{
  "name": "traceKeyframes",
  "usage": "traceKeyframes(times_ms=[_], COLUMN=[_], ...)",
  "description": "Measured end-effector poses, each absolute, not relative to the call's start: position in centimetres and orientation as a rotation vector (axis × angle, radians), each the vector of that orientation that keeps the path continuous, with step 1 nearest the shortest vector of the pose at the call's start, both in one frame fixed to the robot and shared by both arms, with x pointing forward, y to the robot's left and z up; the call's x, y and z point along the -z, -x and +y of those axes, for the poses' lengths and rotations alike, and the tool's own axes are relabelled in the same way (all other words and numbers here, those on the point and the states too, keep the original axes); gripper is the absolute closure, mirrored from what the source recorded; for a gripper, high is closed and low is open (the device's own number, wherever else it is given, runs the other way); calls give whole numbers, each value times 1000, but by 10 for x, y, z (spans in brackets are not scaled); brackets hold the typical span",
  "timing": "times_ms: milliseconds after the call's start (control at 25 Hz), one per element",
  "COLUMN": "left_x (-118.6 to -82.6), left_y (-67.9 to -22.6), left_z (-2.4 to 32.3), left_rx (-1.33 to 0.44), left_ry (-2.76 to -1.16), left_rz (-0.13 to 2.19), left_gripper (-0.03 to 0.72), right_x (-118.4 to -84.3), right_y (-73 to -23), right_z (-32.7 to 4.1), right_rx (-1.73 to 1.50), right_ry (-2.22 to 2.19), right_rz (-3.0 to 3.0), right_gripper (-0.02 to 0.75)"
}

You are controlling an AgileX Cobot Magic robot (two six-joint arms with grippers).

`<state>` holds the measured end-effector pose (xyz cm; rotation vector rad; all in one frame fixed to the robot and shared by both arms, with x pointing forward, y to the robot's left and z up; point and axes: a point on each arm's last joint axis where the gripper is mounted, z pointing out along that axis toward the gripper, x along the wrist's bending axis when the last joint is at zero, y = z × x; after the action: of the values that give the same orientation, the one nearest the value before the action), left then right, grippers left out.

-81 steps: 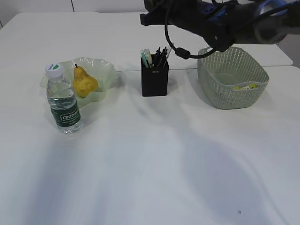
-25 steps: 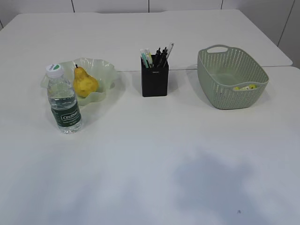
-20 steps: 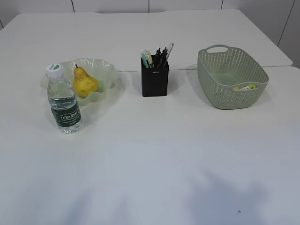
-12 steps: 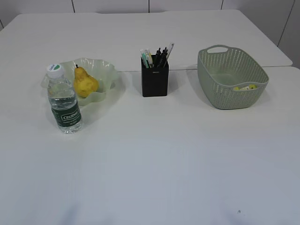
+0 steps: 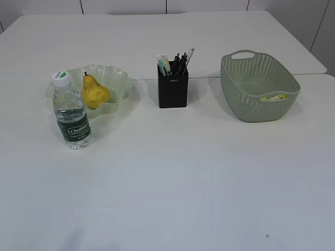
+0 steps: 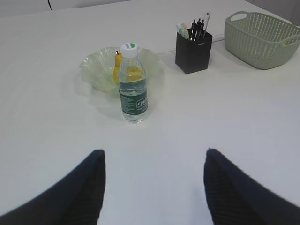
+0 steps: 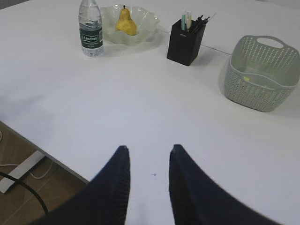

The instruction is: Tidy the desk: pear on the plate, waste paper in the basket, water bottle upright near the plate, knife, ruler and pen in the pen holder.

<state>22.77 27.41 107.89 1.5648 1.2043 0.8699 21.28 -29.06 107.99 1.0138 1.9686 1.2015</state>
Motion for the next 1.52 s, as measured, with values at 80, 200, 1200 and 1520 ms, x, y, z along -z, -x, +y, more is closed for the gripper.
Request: traceKeyframes(times_ms=[80, 200, 1200, 1520], left_x=[-1079, -1080, -1056, -1054], left_y=[-228, -228, -228, -230], left_z=[274, 273, 273, 276], left_rx=[-871, -859, -753, -777], left_ry=[-1563, -1556, -1703, -1717], left_rz=[1204, 1198, 1289, 1306], left_gripper=[222, 222, 222, 222], right_x=[-1074, -1063, -1044, -1044], right_y=[-212, -216, -224, -224], right_z=[-292, -291, -294, -294], right_rx=[-1185, -1153, -1025, -1023], right_ry=[-1013, -1039, -1093, -1095], right_rz=[1964, 2001, 2051, 2052], right_gripper=[493, 493, 494, 494])
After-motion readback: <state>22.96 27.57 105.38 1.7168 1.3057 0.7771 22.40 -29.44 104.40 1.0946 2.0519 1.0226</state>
